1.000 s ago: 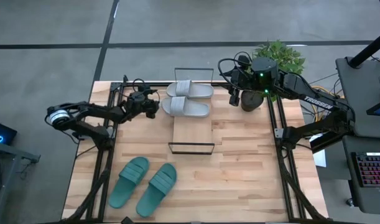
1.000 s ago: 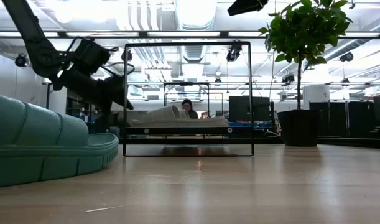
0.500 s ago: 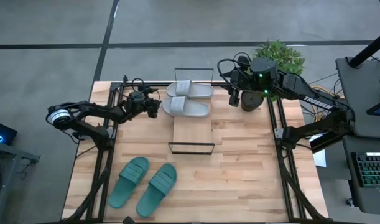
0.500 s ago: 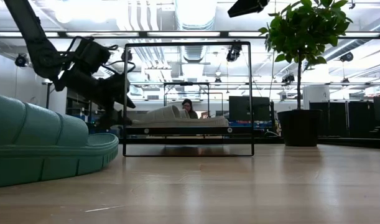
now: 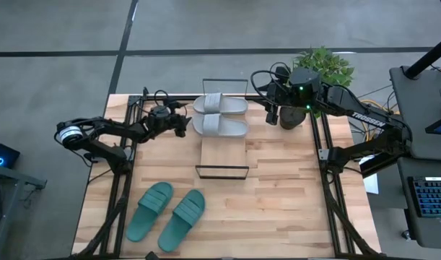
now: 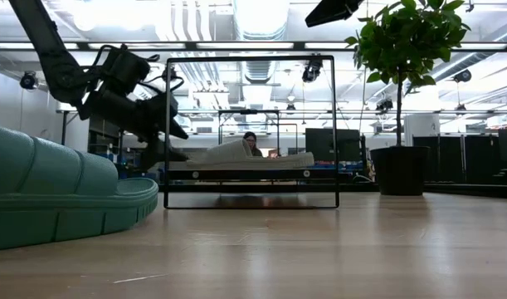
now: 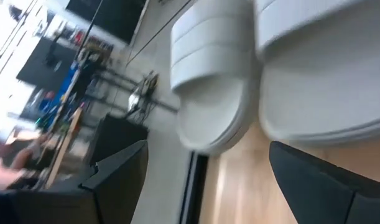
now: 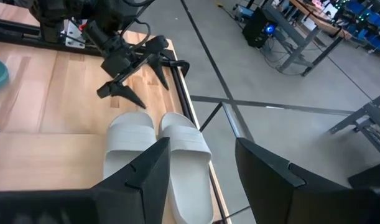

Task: Pick and place slides into the shelf
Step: Put the gray slipper on the shelf

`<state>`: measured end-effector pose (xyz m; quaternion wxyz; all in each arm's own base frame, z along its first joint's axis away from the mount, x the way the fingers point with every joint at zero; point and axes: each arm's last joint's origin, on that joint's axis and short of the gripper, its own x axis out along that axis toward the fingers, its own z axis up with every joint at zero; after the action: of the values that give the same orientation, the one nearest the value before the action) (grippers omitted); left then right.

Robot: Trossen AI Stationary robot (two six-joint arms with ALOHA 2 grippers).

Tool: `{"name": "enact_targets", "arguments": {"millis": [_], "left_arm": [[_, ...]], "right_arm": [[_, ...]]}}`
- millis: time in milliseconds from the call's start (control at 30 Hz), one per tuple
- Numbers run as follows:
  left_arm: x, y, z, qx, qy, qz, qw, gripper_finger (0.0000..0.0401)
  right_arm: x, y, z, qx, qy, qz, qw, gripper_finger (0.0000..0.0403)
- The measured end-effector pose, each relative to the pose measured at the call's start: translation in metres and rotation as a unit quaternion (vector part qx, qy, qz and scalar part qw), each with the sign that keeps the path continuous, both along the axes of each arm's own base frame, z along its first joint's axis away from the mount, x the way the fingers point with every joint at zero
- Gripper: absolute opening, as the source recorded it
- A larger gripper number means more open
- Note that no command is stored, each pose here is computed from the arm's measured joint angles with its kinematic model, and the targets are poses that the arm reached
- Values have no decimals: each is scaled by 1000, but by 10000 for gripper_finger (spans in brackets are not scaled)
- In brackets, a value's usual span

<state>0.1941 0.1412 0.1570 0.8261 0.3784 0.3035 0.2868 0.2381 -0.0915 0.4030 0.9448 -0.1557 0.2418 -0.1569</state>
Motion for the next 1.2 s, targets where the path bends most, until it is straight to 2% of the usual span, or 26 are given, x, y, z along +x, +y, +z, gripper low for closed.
{"name": "enact_targets", "arguments": {"millis": [233,333,433,533,733,833,900,933,967,1033,1200], "left_arm": [[-8,5,2,44,34,144,988,318],[-9,4,7,44,14,150,988,316],[-9,2,13,27,-23,116,993,301],[-10,-1,20,22,-44,83,995,269],[-14,-9,30,0,-65,18,998,157],[-18,-17,31,-37,-52,-58,996,81],[-21,-25,32,-79,-40,-136,987,28],[-22,-29,34,-96,-39,-173,979,15],[-24,-32,37,-107,-42,-205,972,11],[-28,-37,43,-112,-61,-230,965,13],[-37,-43,56,-104,-102,-228,963,2]], "right_arm": [[0,0,-1,1,2,0,1000,173],[0,0,-1,1,2,0,1000,173],[0,0,-1,1,2,0,1000,173],[0,0,-1,1,2,1,1000,173],[4,9,-10,-3,15,22,1000,172],[6,15,-21,-11,38,43,998,166],[8,19,-30,-20,55,57,997,161],[8,20,-34,-24,66,64,995,157],[8,21,-39,-29,77,71,994,154],[8,22,-48,-35,99,80,991,146],[10,23,-78,-12,133,109,985,126]]}}
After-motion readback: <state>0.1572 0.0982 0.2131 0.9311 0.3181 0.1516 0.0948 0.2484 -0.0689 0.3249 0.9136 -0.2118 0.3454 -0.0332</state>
